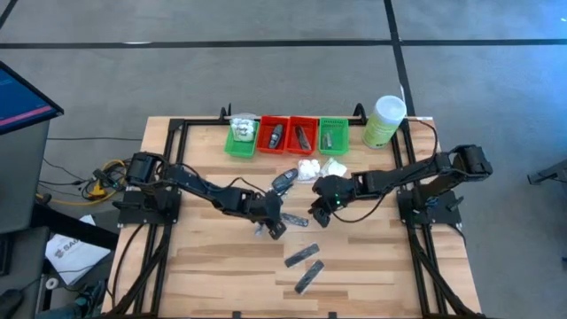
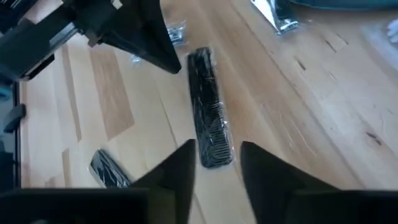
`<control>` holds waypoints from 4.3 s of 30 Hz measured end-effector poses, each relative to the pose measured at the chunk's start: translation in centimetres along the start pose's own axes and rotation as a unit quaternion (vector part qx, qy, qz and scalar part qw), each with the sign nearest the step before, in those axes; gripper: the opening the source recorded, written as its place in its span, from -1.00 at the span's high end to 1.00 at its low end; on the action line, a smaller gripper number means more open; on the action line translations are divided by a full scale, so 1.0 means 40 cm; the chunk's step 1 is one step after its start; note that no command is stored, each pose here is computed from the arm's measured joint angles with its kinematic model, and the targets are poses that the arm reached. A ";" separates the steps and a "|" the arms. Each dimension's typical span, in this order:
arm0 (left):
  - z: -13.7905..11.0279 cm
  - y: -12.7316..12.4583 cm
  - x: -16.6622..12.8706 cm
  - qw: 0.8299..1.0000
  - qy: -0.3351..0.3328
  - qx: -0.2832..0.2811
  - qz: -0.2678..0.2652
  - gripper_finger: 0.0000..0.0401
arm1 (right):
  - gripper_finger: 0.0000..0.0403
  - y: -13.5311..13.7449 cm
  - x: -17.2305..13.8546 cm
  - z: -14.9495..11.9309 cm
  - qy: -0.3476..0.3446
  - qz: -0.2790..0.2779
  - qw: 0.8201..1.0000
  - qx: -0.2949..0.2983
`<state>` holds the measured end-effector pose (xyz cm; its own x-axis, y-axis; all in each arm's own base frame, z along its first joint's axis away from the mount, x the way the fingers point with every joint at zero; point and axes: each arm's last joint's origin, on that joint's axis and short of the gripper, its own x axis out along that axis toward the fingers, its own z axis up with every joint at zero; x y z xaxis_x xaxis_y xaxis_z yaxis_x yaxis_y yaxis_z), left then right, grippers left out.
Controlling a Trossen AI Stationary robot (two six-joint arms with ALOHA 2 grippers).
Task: Pick & Place Travel size toiletries
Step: Put the comb into the right red basket
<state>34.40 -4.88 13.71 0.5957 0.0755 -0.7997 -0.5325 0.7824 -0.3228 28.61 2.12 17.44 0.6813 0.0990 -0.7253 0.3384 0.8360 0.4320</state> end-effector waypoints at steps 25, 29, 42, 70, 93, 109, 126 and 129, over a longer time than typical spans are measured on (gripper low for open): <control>-0.055 0.047 0.014 0.999 0.019 -0.023 0.020 1.00 | 0.15 -0.035 0.169 -0.044 0.061 -0.010 0.997 0.043; -0.056 0.048 0.014 0.999 0.019 -0.023 0.020 1.00 | 0.14 -0.030 0.169 -0.034 0.059 0.023 0.997 0.037; -0.056 0.047 0.015 0.999 0.011 -0.023 0.021 1.00 | 0.40 -0.036 0.230 -0.055 0.086 0.072 0.992 0.058; 0.035 0.070 -0.308 0.957 -0.275 -0.092 0.015 0.98 | 0.99 -0.099 -0.208 0.135 -0.144 -0.048 0.980 0.127; 0.015 0.095 -0.341 0.952 -0.292 -0.096 0.002 0.98 | 0.98 -0.346 -0.097 0.452 -0.023 -0.220 0.934 0.279; 0.002 0.082 -0.344 0.956 -0.288 -0.050 0.005 0.98 | 0.98 -0.382 0.012 0.518 0.065 -0.247 0.934 0.249; 0.010 0.087 -0.344 0.955 -0.293 -0.047 0.011 0.98 | 0.95 -0.417 0.072 0.481 0.115 -0.269 0.923 0.251; 0.010 0.086 -0.345 0.955 -0.292 -0.046 0.007 0.98 | 0.91 -0.416 0.074 0.491 0.091 -0.279 0.925 0.240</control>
<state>24.60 -3.00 23.83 0.8078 0.4379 -0.3947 -0.5772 0.7233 -0.3790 37.77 -22.10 18.64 0.2075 -0.1501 -0.9666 0.8836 0.4529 0.1193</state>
